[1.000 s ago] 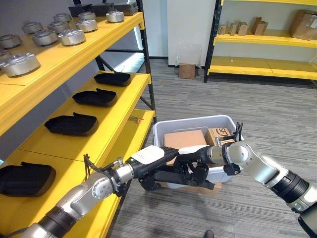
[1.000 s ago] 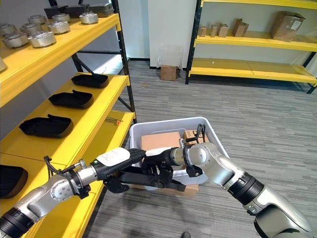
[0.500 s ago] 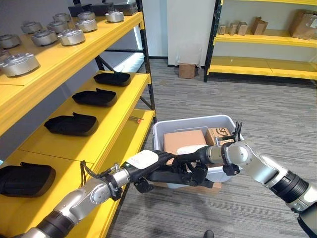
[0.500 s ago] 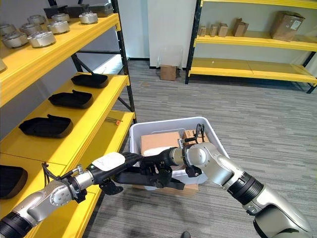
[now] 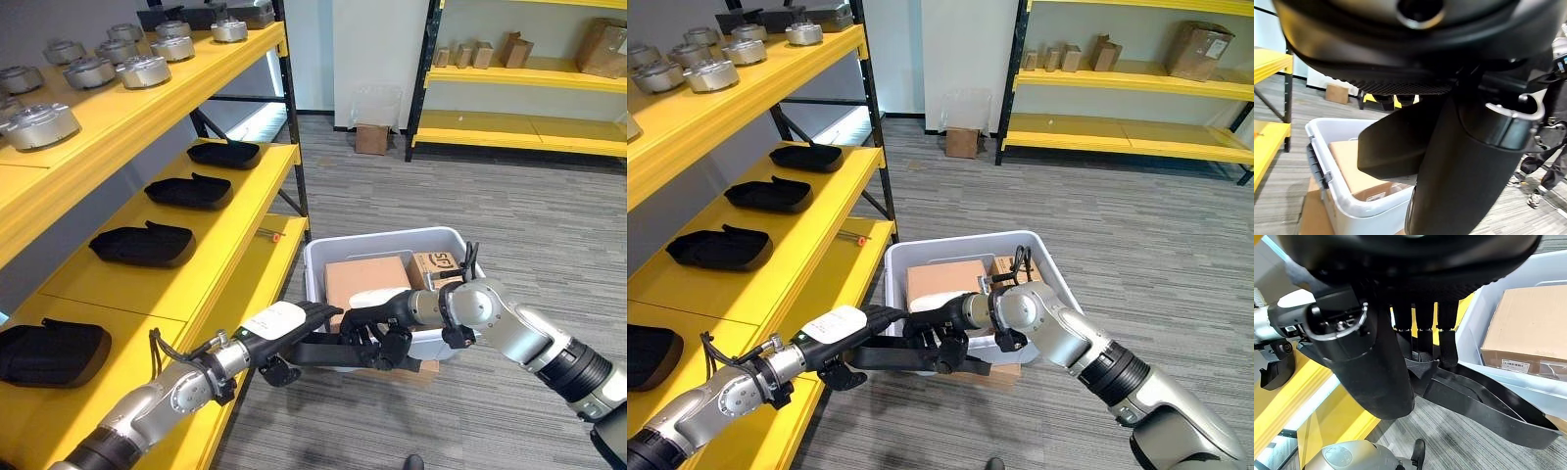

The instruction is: Move parts from the plastic box to the shelf.

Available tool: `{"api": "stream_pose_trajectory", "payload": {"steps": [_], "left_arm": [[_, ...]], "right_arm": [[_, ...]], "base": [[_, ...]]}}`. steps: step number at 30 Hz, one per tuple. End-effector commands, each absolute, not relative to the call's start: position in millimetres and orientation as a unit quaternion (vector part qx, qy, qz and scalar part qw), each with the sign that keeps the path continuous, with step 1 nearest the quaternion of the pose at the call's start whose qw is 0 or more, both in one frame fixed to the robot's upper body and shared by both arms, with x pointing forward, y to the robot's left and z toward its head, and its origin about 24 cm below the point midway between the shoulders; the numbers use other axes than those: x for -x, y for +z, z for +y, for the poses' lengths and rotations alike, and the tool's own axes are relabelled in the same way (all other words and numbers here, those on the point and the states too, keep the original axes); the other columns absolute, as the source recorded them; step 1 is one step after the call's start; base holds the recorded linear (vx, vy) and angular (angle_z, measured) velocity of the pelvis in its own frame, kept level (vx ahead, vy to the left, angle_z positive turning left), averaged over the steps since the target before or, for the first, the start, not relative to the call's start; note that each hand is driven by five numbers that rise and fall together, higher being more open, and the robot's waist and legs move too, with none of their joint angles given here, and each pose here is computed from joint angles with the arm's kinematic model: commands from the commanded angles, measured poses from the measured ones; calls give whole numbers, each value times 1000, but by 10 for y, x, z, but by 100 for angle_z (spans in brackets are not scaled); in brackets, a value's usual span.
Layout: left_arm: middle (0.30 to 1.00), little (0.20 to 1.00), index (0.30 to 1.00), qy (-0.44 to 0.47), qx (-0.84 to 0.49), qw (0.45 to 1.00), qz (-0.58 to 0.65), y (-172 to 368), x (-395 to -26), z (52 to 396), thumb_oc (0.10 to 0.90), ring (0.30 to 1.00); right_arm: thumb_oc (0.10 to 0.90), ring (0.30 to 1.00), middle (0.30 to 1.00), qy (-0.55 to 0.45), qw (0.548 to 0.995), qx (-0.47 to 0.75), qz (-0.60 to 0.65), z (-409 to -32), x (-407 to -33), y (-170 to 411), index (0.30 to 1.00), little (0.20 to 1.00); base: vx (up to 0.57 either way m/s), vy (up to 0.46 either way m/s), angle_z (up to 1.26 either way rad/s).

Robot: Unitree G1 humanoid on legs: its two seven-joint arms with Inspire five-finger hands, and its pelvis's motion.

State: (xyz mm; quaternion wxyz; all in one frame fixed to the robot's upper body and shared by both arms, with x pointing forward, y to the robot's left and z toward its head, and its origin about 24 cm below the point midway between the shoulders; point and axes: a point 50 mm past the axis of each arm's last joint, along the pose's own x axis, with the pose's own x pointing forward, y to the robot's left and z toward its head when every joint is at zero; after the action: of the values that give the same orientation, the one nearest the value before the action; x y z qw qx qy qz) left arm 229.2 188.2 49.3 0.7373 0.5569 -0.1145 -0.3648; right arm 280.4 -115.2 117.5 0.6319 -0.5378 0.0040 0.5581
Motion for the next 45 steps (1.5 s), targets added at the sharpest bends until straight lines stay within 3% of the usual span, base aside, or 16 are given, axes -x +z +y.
{"api": "stream_pose_trajectory", "payload": {"steps": [1, 27, 28, 29, 30, 31, 45], "left_arm": [[1000, 1000, 1000, -333, -540, 738, -229, 939, -2427, 1762, 900, 1000], [1000, 1000, 1000, -347, -508, 762, -201, 864, -2534, 1499, 900, 1000], [835, 835, 835, -348, -507, 763, -200, 857, -2533, 1494, 782, 835], [564, 564, 564, -349, -506, 764, -198, 851, -2533, 1491, 588, 564], [385, 385, 385, -347, -506, 764, -197, 840, -2530, 1493, 461, 385], [300, 300, 300, -347, -506, 764, -197, 839, -2530, 1494, 400, 300], [300, 300, 300, -307, -527, 768, -192, 820, -2523, 1638, 400, 300]], "right_arm": [[400, 300, 300, 515, 642, 544, -163, -925, -2832, 1904, 300, 300], [400, 300, 300, 520, 638, 524, -219, -801, -2773, 2027, 300, 300], [400, 300, 300, 520, 639, 524, -218, -800, -2775, 2025, 300, 300], [400, 300, 300, 518, 640, 523, -218, -799, -2777, 2022, 300, 300], [400, 300, 300, 518, 642, 522, -218, -801, -2782, 2020, 300, 300], [400, 300, 300, 518, 642, 521, -218, -802, -2783, 2021, 300, 300], [400, 300, 300, 508, 658, 508, -225, -973, -2701, 1883, 300, 300]], "base": [[0, 0, 0], [0, 0, 0], [0, 0, 0], [0, 0, 0], [0, 0, 0], [0, 0, 0], [-5, 0, 0]]}}
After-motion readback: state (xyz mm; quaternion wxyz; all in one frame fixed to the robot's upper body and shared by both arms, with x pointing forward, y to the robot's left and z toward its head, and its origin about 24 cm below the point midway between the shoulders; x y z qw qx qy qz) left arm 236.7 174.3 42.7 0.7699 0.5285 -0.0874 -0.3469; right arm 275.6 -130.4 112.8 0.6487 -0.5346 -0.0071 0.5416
